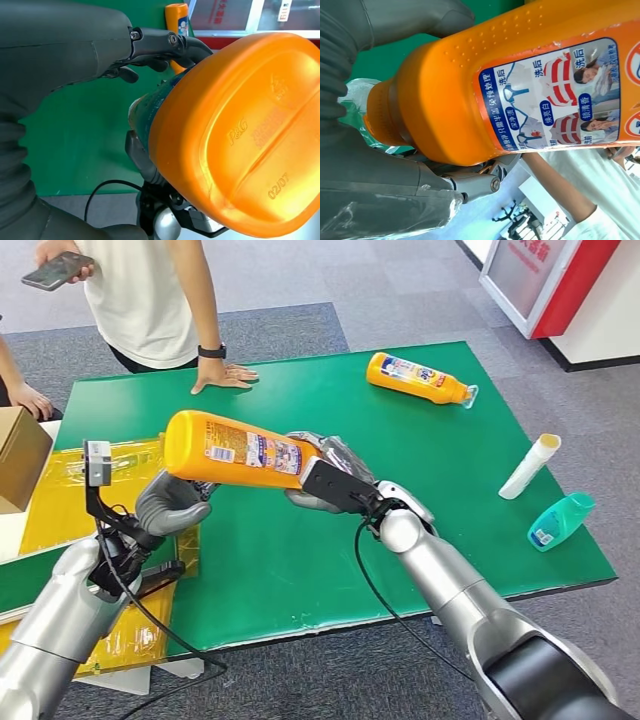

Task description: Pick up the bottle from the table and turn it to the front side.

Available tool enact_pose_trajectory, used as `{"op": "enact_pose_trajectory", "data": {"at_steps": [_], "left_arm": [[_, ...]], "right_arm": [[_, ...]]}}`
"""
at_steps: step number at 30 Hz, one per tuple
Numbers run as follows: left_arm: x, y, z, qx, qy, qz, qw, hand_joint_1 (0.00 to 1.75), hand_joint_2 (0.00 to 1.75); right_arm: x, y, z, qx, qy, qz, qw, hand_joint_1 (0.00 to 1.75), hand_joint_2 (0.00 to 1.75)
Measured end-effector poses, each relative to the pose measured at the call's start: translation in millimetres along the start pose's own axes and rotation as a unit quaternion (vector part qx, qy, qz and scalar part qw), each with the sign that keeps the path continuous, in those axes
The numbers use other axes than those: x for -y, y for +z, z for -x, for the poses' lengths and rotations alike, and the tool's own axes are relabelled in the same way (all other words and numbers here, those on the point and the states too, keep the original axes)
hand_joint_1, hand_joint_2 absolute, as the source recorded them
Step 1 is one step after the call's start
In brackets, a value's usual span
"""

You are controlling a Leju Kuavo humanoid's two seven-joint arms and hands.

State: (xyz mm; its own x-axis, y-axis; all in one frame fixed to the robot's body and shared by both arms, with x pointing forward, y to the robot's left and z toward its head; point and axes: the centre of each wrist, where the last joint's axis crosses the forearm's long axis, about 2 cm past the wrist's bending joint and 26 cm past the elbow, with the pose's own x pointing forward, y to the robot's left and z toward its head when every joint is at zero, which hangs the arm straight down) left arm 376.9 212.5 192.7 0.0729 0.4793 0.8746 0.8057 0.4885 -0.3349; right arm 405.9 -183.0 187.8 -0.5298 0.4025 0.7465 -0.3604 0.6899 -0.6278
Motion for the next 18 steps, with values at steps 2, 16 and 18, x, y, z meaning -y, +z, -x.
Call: {"op": "enact_pose_trajectory", "data": {"at_steps": [2, 16, 18], "left_arm": [[-0.2, 0.2, 0.2, -0.001, 0.000, -0.001, 1.000, 0.00, 1.75], [-1.5, 0.8, 1.2, -0.001, -0.028, -0.023, 0.999, 0.00, 1.75], [-1.5, 0.8, 1.2, -0.001, -0.028, -0.023, 0.999, 0.00, 1.75]], "right_arm": [[-0.1, 0.1, 0.2, 0.000, 0.000, 0.000, 1.000, 1.75, 1.75], [-2.9, 1.6, 2.9, -0.010, -0.002, -0.007, 1.000, 1.75, 1.75], [-3.3, 1.7, 3.2, -0.010, -0.002, -0.008, 1.000, 1.75, 1.75]]}}
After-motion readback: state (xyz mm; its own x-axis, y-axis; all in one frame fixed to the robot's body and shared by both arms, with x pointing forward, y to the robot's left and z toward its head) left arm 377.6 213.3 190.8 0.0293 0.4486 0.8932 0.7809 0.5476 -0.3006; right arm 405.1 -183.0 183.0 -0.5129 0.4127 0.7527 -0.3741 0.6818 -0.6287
